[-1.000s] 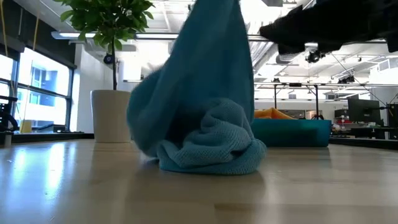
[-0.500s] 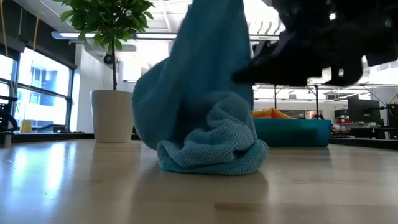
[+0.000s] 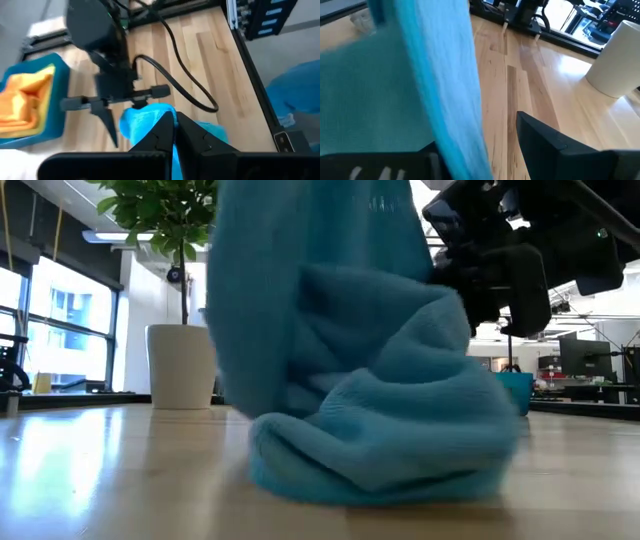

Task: Fold microfiber towels
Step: Fold the blue microfiber cloth

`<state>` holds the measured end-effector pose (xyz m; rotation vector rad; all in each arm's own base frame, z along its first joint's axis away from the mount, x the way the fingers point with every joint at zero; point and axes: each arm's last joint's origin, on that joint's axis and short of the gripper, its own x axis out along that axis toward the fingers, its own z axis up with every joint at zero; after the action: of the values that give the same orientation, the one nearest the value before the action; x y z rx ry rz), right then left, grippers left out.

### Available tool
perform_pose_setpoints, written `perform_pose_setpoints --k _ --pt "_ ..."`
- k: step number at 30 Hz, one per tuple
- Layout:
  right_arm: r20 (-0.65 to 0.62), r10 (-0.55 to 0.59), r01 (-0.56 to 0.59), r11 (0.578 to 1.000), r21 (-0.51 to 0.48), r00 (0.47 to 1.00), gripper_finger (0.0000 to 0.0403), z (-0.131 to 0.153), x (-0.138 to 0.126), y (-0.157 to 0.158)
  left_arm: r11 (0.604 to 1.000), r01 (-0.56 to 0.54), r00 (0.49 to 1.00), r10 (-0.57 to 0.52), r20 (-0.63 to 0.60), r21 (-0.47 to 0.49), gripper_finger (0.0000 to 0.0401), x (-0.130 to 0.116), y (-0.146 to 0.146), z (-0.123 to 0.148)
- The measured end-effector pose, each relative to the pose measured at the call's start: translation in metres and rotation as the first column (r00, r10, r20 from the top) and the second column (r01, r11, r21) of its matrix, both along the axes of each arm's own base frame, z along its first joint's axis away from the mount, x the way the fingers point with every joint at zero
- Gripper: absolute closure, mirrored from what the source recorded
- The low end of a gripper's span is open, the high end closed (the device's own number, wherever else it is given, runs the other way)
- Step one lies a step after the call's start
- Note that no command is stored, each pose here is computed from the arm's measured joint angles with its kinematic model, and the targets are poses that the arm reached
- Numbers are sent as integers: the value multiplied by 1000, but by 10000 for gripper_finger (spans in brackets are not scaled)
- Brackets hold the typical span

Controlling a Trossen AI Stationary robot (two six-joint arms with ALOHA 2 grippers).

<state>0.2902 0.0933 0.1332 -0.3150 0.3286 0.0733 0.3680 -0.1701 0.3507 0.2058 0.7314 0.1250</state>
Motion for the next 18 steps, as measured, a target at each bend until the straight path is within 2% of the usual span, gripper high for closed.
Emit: perform_pose_setpoints --k 6,18 --pt "-31 -6 7 1000 11 999 270 -3 -1 0 998 -20 1000 20 -1 66 399 -11 -7 11" --pt "-56 -11 12 1000 15 998 270 -5 -2 0 990 -122 986 129 -106 71 399 -27 -6 3"
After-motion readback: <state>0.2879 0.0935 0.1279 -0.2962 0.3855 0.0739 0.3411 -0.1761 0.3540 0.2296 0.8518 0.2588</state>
